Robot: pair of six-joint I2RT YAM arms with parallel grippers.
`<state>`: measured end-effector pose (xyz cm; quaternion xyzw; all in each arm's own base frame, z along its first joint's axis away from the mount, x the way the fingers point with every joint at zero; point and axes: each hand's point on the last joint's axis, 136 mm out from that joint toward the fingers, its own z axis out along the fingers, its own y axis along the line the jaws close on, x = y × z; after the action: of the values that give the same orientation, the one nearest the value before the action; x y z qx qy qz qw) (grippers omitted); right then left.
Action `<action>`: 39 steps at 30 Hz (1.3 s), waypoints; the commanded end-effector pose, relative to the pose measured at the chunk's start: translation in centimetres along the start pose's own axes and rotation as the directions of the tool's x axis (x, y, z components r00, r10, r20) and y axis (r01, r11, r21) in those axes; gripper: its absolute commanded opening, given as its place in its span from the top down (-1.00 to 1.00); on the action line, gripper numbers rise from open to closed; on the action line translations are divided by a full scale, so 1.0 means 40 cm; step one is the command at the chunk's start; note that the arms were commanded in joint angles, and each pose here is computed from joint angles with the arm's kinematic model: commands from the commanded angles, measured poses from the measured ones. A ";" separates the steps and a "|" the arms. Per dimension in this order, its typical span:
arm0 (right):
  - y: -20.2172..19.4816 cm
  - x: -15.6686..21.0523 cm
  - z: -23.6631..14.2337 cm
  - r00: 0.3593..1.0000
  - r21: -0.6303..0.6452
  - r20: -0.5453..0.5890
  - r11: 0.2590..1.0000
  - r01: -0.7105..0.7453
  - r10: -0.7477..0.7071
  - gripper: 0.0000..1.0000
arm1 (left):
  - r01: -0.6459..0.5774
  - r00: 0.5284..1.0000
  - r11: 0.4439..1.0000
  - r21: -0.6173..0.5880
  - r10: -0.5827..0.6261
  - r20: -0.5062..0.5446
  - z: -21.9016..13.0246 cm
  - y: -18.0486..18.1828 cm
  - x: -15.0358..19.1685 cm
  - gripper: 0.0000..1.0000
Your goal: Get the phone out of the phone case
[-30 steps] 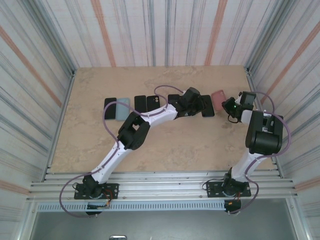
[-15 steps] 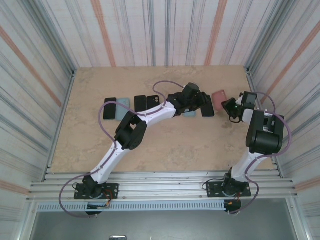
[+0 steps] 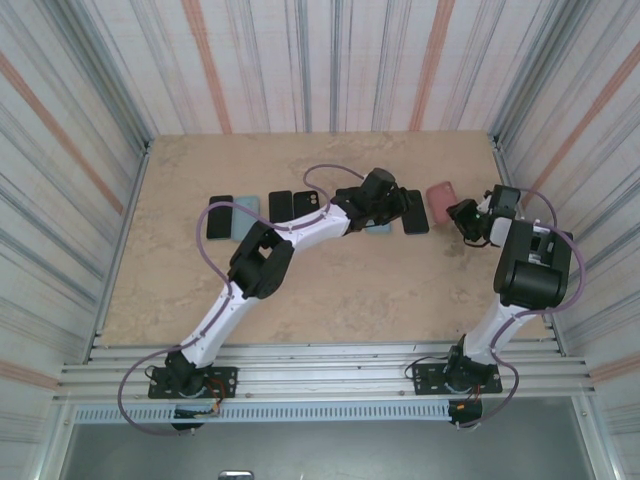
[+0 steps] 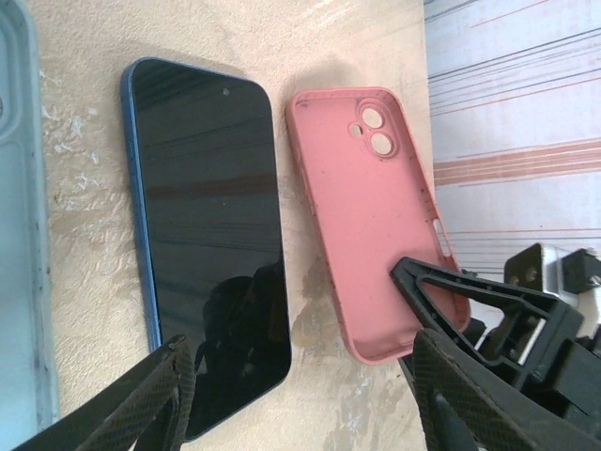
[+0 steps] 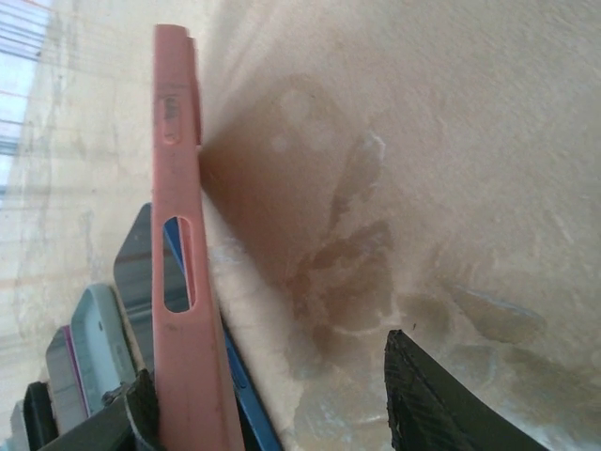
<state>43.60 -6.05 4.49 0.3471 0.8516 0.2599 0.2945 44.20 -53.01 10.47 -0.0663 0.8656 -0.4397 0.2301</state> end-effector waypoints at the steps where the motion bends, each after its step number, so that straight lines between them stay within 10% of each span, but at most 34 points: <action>1: -0.037 0.014 0.009 0.998 0.074 -0.070 0.997 0.002 0.003 0.03 | -0.038 0.998 0.996 0.083 0.034 0.047 -0.084 -0.113 -0.060 -0.29; 39: -0.074 0.009 0.004 0.924 0.285 -0.221 0.886 0.366 -0.311 0.01 | -0.030 0.999 0.995 0.093 0.027 0.037 -0.083 -0.102 -0.068 -0.30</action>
<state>42.81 -7.66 2.85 0.2425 0.9368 0.1201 0.2216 44.50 -52.53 13.09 -0.0614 0.8553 -0.4571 0.2360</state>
